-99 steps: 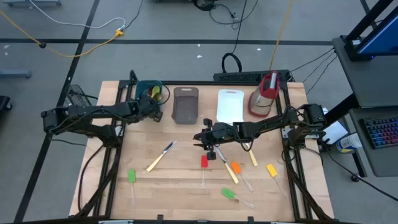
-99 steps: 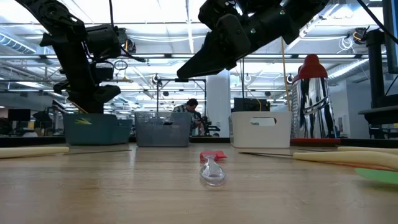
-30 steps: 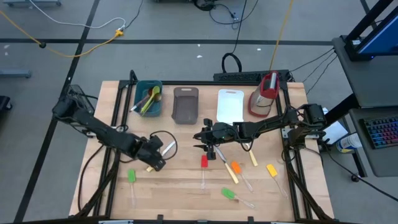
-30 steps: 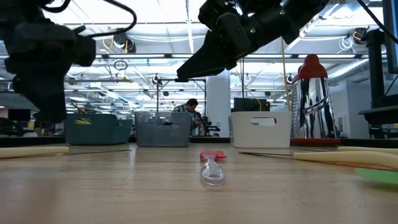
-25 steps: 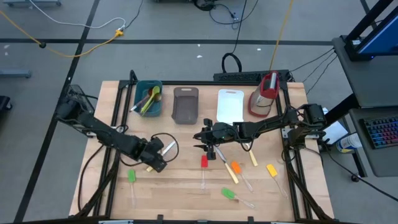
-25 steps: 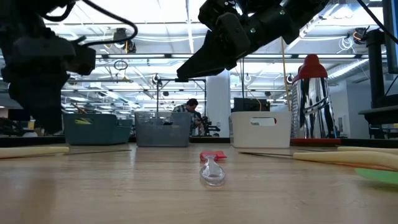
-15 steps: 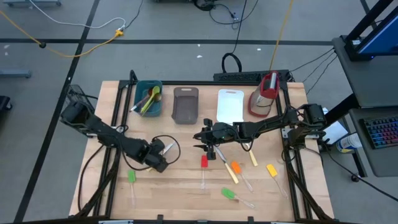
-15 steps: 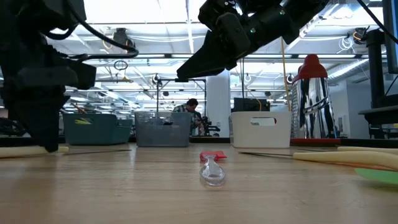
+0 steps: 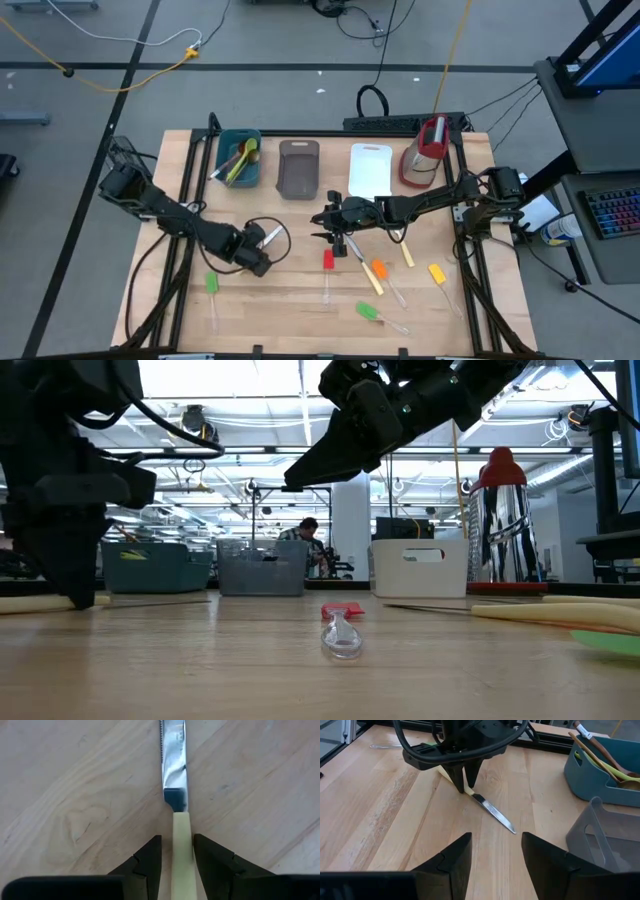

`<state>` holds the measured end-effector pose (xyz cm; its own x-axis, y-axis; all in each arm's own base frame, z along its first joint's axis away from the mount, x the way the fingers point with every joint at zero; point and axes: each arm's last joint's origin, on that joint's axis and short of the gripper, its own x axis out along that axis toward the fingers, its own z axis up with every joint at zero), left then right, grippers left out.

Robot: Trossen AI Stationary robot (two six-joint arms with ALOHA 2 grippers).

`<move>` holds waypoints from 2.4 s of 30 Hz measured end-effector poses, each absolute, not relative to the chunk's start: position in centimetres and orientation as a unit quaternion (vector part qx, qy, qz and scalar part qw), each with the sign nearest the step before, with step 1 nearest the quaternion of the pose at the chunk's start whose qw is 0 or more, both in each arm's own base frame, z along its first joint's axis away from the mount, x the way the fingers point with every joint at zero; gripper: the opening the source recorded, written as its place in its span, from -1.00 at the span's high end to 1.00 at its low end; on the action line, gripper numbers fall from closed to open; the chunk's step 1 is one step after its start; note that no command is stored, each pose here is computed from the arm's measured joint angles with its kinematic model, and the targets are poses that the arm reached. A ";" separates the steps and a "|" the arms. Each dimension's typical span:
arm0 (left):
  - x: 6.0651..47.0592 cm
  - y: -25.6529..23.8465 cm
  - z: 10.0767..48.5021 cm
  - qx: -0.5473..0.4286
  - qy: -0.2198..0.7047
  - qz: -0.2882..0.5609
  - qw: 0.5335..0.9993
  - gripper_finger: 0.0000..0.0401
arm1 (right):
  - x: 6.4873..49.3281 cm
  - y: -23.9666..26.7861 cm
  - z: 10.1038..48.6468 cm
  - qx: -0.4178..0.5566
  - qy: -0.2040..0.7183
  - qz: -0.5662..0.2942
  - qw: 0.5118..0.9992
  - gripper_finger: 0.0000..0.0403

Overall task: Pick & Place Kitchen Items
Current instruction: Put the left yellow knife into the black bin

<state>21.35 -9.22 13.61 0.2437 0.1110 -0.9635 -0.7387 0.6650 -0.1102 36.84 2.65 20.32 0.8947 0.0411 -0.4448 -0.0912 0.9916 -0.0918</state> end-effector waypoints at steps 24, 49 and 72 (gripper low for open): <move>22.7 -8.6 13.9 -0.299 0.494 0.279 0.767 0.87 | 36.8 2.7 20.3 -0.055 0.227 0.034 0.972 0.18; 28.0 -0.2 23.0 -0.206 0.326 0.224 0.895 0.85 | 36.8 2.7 20.3 -0.055 0.227 0.034 0.972 0.18; 25.8 9.0 23.3 -0.298 0.373 0.294 0.828 0.85 | 36.8 2.7 20.3 -0.056 0.227 0.034 0.972 0.18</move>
